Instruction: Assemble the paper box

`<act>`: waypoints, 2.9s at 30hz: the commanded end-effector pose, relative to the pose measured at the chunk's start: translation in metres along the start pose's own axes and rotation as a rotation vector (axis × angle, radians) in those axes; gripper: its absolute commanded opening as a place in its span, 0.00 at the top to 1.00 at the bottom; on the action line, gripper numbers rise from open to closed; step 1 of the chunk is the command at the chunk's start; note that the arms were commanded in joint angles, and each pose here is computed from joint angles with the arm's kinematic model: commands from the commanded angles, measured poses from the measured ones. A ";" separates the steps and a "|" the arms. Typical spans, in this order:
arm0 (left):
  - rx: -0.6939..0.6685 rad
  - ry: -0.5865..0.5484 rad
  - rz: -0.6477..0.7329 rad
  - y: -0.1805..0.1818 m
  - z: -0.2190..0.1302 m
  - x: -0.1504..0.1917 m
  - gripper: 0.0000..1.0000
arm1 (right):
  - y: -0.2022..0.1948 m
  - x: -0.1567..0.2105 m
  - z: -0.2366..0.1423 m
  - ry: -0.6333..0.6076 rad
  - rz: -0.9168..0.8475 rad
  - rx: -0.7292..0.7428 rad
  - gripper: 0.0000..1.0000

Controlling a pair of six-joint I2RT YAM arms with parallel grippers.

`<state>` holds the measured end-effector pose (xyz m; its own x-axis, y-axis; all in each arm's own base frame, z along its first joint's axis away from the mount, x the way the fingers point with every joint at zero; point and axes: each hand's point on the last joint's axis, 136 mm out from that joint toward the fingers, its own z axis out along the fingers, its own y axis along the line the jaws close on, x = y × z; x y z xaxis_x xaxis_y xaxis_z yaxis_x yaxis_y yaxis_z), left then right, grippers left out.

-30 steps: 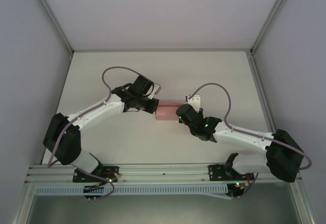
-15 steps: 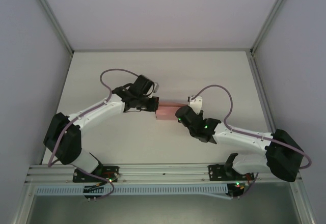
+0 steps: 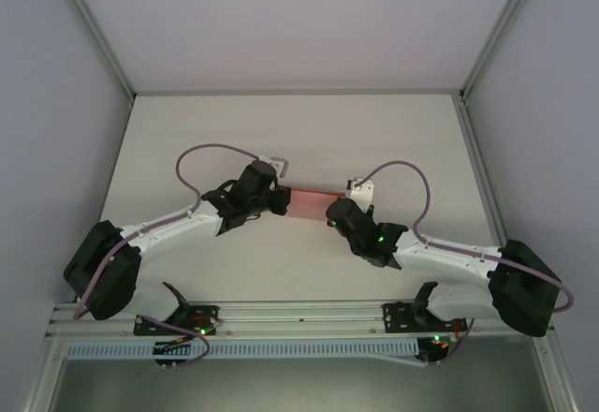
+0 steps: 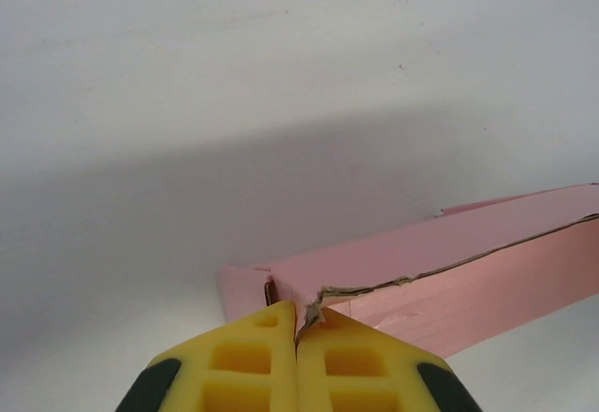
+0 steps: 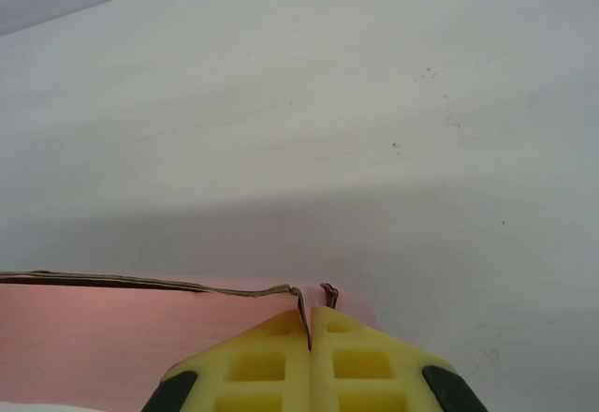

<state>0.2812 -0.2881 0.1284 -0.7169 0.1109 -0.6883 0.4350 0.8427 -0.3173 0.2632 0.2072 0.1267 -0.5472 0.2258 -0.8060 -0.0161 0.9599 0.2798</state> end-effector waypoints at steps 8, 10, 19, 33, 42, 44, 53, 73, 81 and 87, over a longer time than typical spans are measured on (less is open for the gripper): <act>0.049 0.134 0.130 -0.003 0.014 0.087 1.00 | 0.002 0.041 0.003 0.084 -0.098 -0.104 0.98; 0.043 0.122 0.130 0.003 0.013 0.095 1.00 | 0.001 0.043 0.003 0.072 -0.115 -0.121 0.99; -0.016 0.090 0.140 0.017 0.014 0.099 1.00 | 0.015 0.036 -0.011 0.039 -0.141 -0.245 0.75; -0.030 0.062 0.150 0.010 0.008 0.084 1.00 | 0.020 -0.031 -0.044 -0.066 0.064 -0.229 0.18; -0.035 0.067 0.172 0.008 0.011 0.086 1.00 | -0.031 -0.017 -0.016 0.065 0.257 -0.020 0.27; -0.036 0.063 0.176 0.008 0.010 0.086 1.00 | -0.031 -0.006 -0.011 0.110 0.263 -0.034 0.31; -0.021 0.053 0.202 -0.002 0.000 0.077 0.84 | -0.040 0.044 0.000 0.258 0.267 -0.018 0.39; 0.047 -0.012 -0.071 -0.009 -0.052 -0.011 0.00 | -0.056 0.062 0.006 0.273 0.295 0.045 0.43; 0.169 0.094 -0.164 -0.003 -0.016 -0.004 0.01 | -0.057 0.067 0.009 0.288 0.297 0.053 0.43; 0.183 0.155 -0.200 0.009 -0.004 0.024 0.21 | -0.058 0.070 0.009 0.292 0.301 0.057 0.43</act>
<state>0.2712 -0.2743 0.1207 -0.8481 0.0439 -0.5279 0.3603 0.7784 -0.5141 0.2633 0.1963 0.1072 -0.6351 0.5480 -0.5444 0.1369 0.7735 0.6189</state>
